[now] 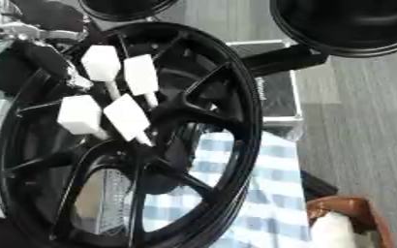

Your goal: Pull the pin out of the wheel hub.

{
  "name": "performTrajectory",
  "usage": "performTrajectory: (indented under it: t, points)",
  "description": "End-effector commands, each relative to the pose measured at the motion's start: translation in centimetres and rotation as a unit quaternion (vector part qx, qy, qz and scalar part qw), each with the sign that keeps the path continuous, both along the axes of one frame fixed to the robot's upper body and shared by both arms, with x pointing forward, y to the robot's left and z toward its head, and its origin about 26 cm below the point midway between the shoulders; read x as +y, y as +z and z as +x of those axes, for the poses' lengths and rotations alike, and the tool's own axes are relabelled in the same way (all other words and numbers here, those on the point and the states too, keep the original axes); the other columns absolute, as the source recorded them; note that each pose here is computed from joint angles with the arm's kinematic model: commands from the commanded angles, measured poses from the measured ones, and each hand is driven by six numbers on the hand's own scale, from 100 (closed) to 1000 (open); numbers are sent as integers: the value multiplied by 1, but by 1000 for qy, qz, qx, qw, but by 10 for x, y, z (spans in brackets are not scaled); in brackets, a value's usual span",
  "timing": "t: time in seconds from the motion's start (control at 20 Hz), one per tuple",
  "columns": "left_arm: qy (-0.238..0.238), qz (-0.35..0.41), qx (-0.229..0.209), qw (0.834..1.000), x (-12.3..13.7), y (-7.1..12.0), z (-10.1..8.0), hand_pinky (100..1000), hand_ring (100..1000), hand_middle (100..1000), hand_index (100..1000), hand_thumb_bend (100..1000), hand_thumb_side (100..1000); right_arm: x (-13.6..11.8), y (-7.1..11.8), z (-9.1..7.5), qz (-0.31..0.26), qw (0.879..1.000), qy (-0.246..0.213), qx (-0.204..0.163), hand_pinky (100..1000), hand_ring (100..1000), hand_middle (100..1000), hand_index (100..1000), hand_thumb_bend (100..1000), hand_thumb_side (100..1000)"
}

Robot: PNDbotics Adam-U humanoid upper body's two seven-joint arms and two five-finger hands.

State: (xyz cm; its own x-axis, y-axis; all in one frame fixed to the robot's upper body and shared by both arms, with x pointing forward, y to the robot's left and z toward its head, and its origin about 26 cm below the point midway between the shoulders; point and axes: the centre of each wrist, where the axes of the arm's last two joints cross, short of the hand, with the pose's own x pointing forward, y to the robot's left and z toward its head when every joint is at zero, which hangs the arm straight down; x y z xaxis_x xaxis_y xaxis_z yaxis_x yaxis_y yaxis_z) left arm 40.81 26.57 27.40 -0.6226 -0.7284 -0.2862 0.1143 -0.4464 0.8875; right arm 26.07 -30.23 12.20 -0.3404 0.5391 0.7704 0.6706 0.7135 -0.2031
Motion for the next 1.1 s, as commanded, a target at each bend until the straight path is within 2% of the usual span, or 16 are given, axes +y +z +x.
performTrajectory:
  t: [0.05,0.25,0.35,0.55,0.65,0.8,1.1]
  points:
    - [-1,-13,-12,1000,1,15,-4,758,682,586,782,421,827,0,5,-1,-1,1000,1,-6,693,538,425,758,100,630]
    - [-8,-25,-9,1000,-1,21,-8,754,670,583,774,420,835,0,4,-1,-1,1000,0,-5,693,537,425,758,100,632]
    - [-12,-22,-5,1000,-2,22,-9,766,714,649,843,535,888,0,4,-1,0,1000,0,-4,693,537,424,758,100,634]
    - [-22,2,0,1000,-2,25,-12,803,779,729,871,731,912,0,4,-1,0,1000,0,-4,693,537,425,758,100,636]
    - [-27,13,0,1000,-2,28,-12,812,789,740,872,782,914,0,4,-1,0,1000,0,-4,693,537,425,758,100,637]
    - [-35,24,0,999,0,33,-13,815,793,741,863,809,914,-1,4,-1,0,1000,0,-4,693,537,425,758,100,638]
    - [-48,25,-6,999,-1,41,-14,807,782,726,858,793,896,-1,4,-1,0,1000,0,-4,693,537,425,758,100,645]
